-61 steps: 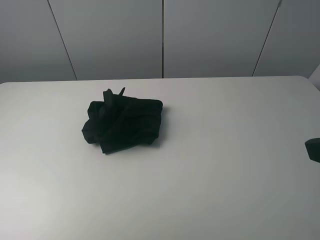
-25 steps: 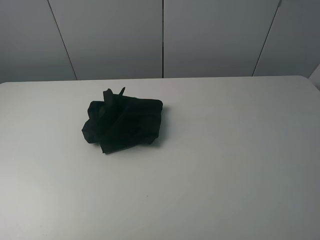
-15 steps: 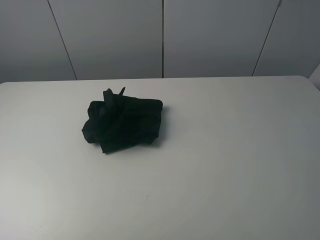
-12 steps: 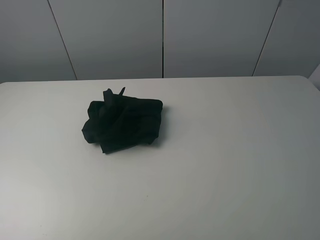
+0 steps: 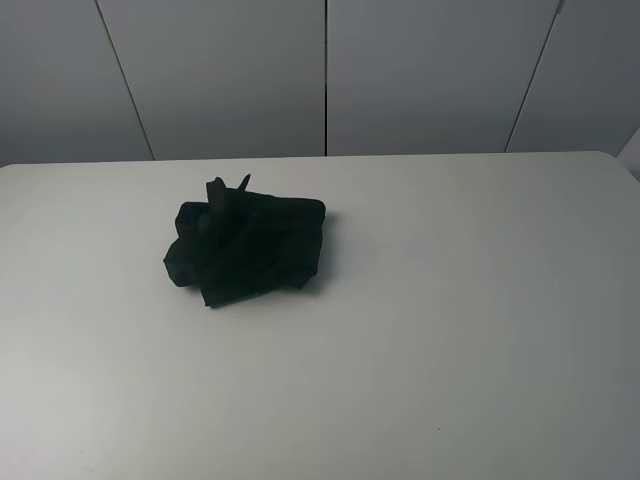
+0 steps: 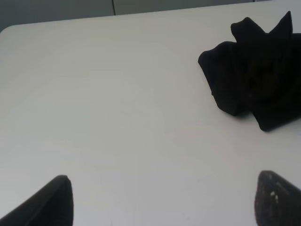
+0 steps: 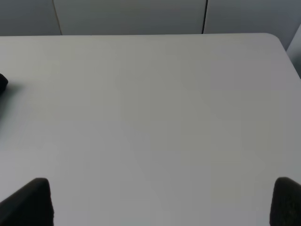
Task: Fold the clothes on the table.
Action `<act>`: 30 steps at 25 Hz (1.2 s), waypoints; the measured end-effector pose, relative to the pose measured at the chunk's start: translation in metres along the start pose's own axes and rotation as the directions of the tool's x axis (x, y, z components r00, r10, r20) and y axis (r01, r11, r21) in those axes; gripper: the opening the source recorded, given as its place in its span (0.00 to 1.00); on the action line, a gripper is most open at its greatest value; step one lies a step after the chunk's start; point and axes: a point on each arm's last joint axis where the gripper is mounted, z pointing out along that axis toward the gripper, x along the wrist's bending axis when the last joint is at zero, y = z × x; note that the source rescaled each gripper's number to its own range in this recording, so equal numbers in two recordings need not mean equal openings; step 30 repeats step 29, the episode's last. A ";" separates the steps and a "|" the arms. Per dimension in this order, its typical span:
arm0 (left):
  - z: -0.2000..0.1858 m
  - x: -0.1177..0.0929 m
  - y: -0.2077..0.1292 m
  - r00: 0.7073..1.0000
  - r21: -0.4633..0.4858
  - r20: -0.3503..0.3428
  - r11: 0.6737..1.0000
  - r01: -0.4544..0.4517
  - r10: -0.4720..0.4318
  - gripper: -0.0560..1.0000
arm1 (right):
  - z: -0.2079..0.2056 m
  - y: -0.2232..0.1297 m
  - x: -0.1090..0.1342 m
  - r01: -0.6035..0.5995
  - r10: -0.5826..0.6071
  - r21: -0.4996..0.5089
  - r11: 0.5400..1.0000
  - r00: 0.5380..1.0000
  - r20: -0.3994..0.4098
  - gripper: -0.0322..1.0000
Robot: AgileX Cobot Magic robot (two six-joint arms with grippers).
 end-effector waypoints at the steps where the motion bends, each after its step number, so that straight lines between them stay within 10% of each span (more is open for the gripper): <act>1: 0.000 0.000 0.000 1.000 0.000 0.000 1.000 0.000 0.000 0.99 | 0.000 0.000 0.000 0.000 0.000 0.000 1.000 1.000 0.001 1.00; 30: 0.000 0.000 0.000 1.000 0.000 0.000 1.000 0.007 -0.007 0.99 | 0.000 0.000 0.000 -0.021 0.021 0.000 1.000 1.000 0.002 1.00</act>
